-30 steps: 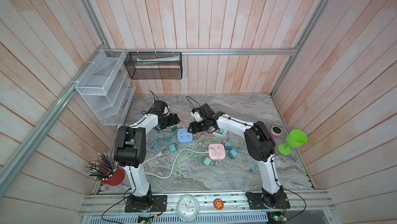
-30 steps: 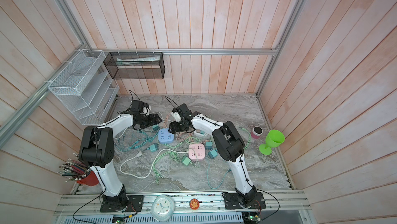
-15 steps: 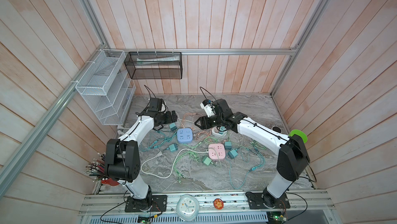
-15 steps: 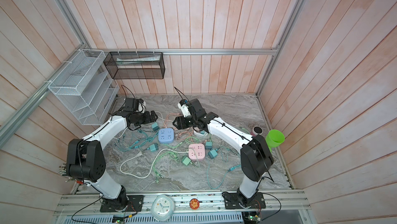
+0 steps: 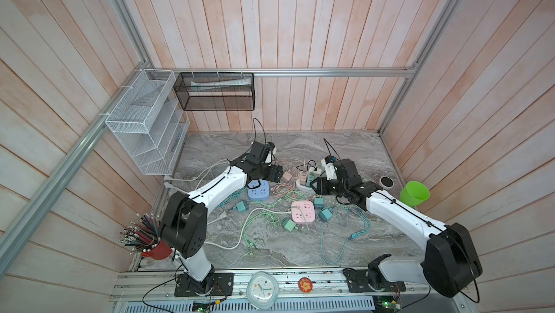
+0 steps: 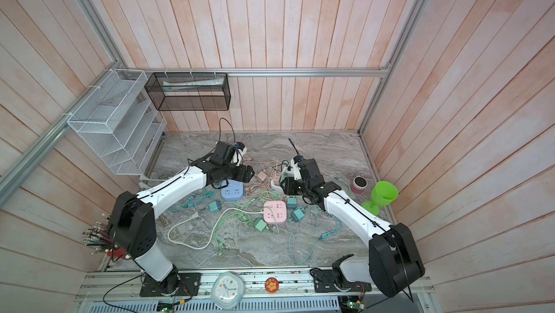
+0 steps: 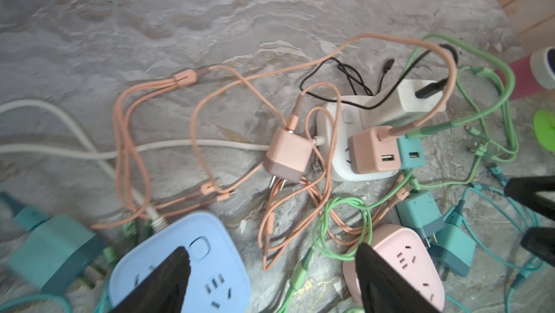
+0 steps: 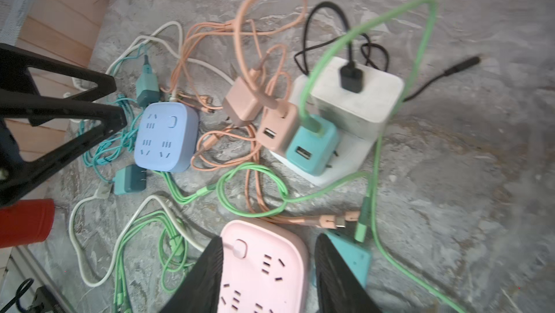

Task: Pull the plug off the socket
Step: 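Move both grippers over the white power strip farther from the robot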

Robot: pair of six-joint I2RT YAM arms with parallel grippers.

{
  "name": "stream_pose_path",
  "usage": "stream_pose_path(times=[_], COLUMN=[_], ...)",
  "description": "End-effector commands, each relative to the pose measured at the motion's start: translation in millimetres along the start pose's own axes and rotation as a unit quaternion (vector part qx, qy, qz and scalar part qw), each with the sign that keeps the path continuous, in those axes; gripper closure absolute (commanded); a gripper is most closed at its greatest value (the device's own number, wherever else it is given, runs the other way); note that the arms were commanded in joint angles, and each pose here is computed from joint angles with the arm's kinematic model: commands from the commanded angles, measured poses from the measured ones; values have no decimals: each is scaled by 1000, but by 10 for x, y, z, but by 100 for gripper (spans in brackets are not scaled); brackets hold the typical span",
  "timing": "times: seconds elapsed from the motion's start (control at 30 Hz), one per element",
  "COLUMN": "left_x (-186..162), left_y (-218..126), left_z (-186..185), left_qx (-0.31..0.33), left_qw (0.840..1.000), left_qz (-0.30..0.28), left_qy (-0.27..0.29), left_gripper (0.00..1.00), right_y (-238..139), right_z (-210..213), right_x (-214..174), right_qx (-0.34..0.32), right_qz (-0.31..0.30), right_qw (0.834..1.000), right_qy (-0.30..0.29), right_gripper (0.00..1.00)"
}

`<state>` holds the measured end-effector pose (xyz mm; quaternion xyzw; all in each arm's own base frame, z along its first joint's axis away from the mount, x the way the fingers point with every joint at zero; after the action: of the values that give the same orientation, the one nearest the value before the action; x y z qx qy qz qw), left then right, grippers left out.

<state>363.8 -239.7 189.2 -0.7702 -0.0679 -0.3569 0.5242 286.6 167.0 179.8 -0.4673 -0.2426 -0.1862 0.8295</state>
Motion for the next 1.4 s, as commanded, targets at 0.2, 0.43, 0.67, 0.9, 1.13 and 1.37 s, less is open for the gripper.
stream_pose_path(times=[0.2, 0.43, 0.67, 0.9, 1.13, 1.37], left_x=[257, 338, 365, 357, 290, 276], left_y=[451, 570, 748, 824, 876, 915], left_z=[-439, -708, -844, -1030, -1131, -1164], left_qx=[-76, -119, -143, -165, -170, -175], left_qw=[994, 982, 978, 972, 970, 971], left_qz=[-19, -44, -40, -45, -41, -41], left_qy=[72, 136, 149, 160, 166, 158], left_gripper=[17, 17, 21, 23, 24, 25], right_y=[128, 248, 400, 702, 807, 832], right_z=[-419, -613, -659, -703, -757, -939], right_x=[24, 94, 200, 272, 378, 438], right_qx=[-19, 10, 50, 69, 70, 69], right_qz=[-7, -21, -5, 31, 29, 23], right_qw=[999, 999, 998, 997, 997, 997], right_qy=[29, 46, 24, 14, 11, 25], right_gripper=[53, 42, 41, 43, 43, 43])
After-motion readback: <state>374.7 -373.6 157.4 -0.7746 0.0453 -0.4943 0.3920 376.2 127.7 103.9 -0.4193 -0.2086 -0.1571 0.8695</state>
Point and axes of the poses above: each gripper's point midway between its finger pads, its own y axis out along the fingers, its own z axis along the line the jaws close on, x = y × z, the point moved 6 cm from there along -y, back along the fingers, and after that the axes turned 1 degree about y, right-handed, at the moved point
